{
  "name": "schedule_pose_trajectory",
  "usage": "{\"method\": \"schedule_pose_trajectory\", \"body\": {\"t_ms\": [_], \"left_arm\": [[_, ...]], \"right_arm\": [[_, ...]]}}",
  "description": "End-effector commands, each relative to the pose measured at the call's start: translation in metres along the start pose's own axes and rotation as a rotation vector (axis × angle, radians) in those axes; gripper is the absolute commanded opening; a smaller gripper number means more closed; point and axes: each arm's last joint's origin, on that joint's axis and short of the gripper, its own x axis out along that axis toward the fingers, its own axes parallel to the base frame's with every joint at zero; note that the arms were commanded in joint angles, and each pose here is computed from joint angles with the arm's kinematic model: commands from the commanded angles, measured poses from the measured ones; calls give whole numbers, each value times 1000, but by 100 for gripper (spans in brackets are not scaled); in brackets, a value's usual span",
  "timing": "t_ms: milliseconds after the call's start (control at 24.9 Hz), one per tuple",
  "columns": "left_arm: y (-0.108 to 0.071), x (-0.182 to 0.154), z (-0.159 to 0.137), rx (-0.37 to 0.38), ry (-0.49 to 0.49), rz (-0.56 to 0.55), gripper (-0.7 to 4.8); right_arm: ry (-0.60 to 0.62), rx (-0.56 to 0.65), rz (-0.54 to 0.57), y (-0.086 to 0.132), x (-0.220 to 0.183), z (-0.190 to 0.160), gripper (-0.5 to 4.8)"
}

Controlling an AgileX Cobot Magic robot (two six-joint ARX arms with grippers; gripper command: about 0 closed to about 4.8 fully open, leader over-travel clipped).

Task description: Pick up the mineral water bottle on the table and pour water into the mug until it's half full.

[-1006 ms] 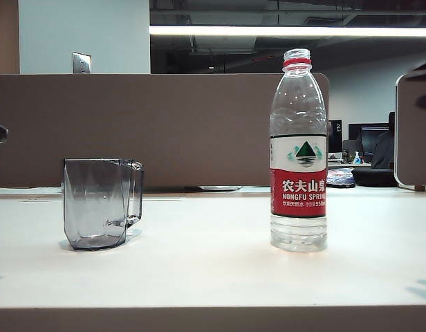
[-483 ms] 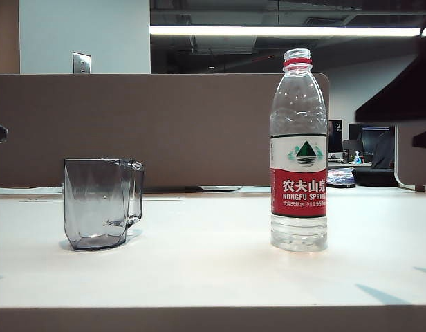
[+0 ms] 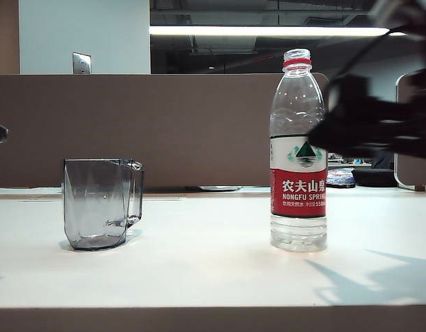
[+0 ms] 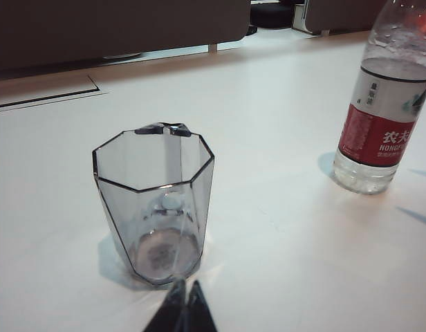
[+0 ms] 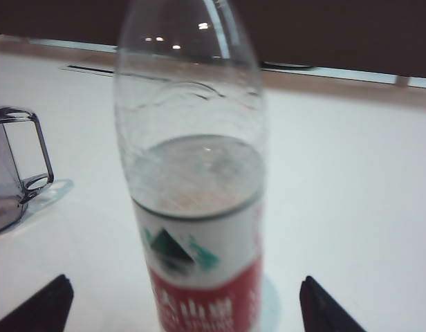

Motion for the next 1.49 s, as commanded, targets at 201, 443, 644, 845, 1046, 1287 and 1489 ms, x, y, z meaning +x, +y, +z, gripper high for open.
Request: {"method": "schedule_pose_trajectory", "body": {"t_ms": [201, 443, 644, 845, 1046, 1287, 1489], "left_arm": [[0, 0, 2, 0, -12, -1, -5], [0, 0, 2, 0, -13, 0, -5], [0, 0, 2, 0, -13, 0, -5], [0, 0, 2, 0, -13, 0, -5], [0, 0, 2, 0, -13, 0, -5], [0, 0, 2, 0, -13, 0, -5], [0, 0, 2, 0, -14, 0, -5]], "right_arm": [[-57, 19, -32, 9, 37, 1, 479], [-51, 17, -47, 12, 55, -7, 479], [-31, 13, -53, 15, 70, -11, 479], [-37, 15, -62, 16, 78, -11, 479], [-42, 23, -130, 12, 78, -11, 479], [-50, 28, -132, 11, 80, -9, 479], [-50, 27, -105, 12, 81, -9, 307]]}}
